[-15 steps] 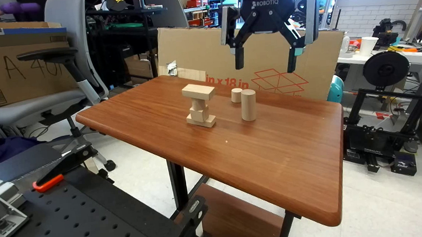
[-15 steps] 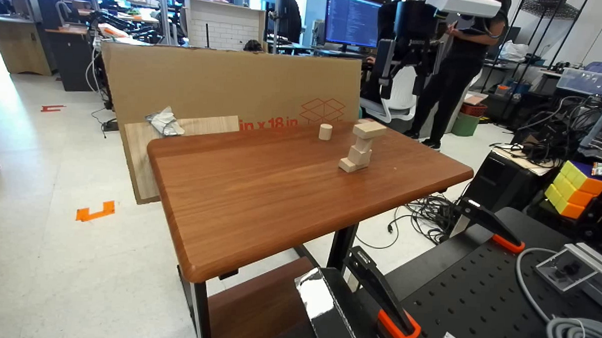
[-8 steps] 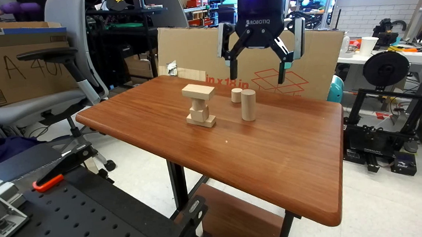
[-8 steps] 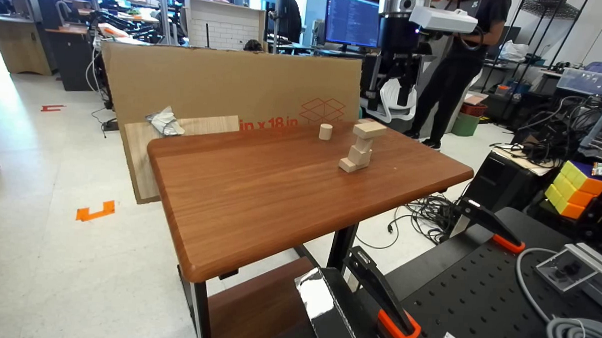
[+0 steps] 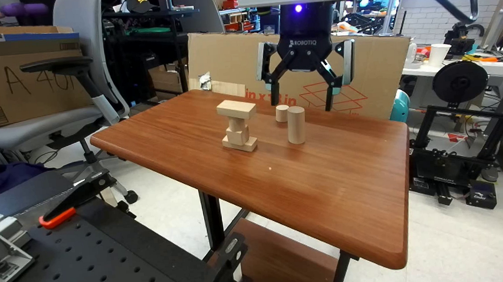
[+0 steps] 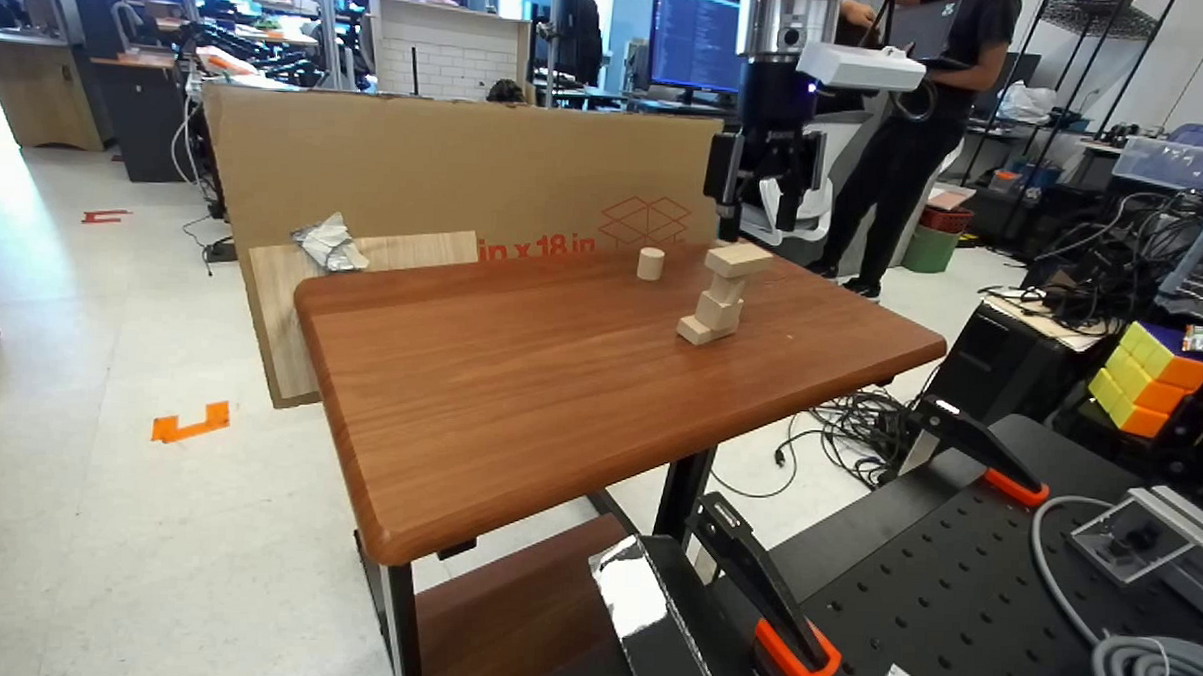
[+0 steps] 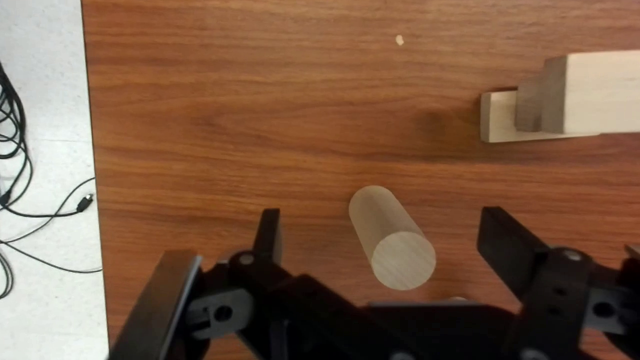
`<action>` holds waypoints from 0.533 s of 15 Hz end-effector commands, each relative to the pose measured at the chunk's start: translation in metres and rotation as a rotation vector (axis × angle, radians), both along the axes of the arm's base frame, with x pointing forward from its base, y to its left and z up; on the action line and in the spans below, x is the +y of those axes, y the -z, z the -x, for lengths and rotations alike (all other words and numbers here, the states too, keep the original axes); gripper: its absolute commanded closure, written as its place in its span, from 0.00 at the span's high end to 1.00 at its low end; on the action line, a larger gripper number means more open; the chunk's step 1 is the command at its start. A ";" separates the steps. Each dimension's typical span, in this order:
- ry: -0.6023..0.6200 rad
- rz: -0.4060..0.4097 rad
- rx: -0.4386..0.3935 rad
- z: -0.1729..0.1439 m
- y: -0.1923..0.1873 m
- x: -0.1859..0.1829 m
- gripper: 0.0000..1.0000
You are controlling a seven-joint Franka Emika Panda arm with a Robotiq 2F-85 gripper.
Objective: Move the large wooden cylinder to the left.
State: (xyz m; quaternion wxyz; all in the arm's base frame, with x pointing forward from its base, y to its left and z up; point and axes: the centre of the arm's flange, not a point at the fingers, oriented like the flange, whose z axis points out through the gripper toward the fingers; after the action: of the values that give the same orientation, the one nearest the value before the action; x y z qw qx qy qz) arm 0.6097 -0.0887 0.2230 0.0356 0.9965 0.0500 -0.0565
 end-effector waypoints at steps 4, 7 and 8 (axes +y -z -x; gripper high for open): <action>-0.022 0.011 0.025 -0.022 0.028 0.002 1.00; -0.034 0.013 0.029 -0.025 0.034 0.005 0.66; -0.037 0.013 0.028 -0.025 0.034 0.007 0.56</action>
State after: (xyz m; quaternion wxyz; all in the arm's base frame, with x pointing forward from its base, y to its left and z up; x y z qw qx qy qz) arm 0.6233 -0.0847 0.1903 0.0363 0.9953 0.0574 -0.0694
